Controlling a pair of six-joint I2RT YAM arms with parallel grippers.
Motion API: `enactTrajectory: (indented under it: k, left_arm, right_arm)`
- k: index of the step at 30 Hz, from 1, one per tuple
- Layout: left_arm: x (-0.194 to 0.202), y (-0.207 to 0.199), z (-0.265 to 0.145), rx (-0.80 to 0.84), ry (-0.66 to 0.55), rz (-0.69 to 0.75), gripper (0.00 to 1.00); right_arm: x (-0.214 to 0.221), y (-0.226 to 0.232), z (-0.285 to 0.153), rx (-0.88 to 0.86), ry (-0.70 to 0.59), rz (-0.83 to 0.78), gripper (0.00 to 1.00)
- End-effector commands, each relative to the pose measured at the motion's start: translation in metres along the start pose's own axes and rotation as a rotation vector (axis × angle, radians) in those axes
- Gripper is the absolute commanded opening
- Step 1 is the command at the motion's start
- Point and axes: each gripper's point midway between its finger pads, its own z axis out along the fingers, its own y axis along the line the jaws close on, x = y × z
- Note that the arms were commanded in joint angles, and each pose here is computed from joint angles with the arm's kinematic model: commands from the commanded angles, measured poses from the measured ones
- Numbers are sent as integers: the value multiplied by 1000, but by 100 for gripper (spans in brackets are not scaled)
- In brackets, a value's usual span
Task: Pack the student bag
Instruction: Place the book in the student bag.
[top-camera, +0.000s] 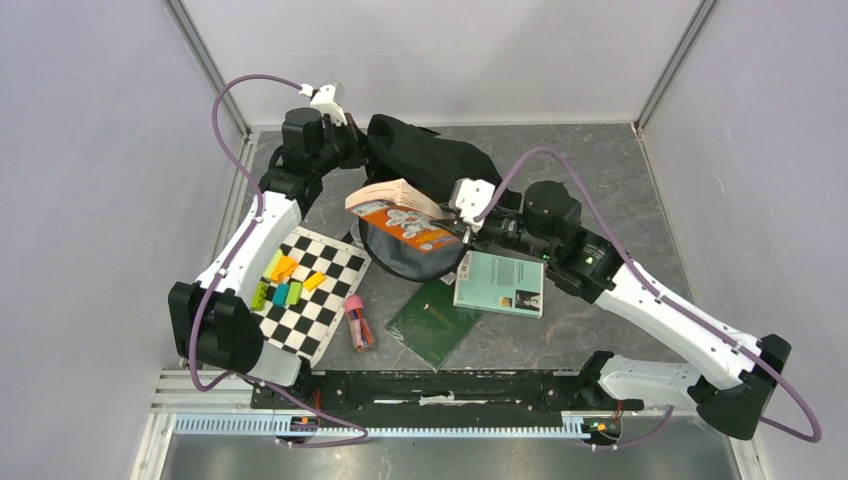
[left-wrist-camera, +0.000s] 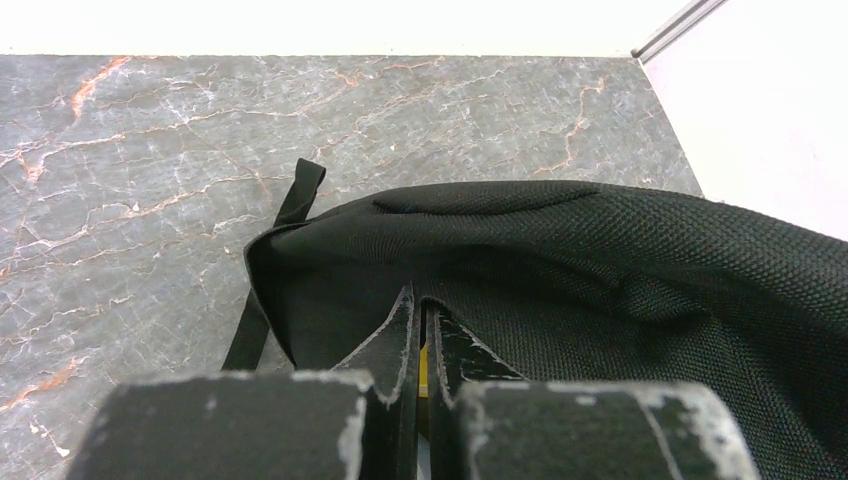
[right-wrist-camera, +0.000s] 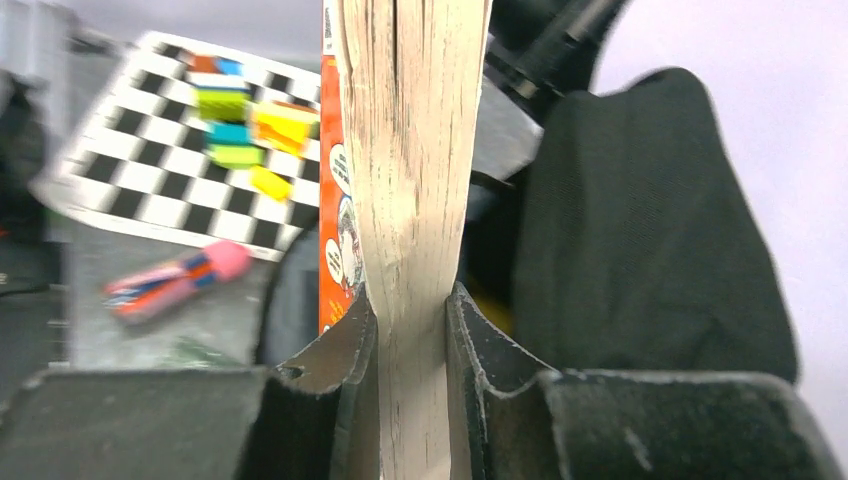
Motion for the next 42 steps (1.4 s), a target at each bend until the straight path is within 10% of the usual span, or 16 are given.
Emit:
enactTrajectory:
  k: [1,17,42]
  left_arm:
    - [-28,-19,-14,61,-70,53,2]
    - [-32,-21,-19,69,-81,69,2]
    - [-49,-31,-22,101,-119,99,2]
  right_arm:
    - [-31,-70,-5,347,-77,-348,0]
    - [-8,-118,24,505,65,-657,0]
    - [117,-138,22,396,363,-594,0]
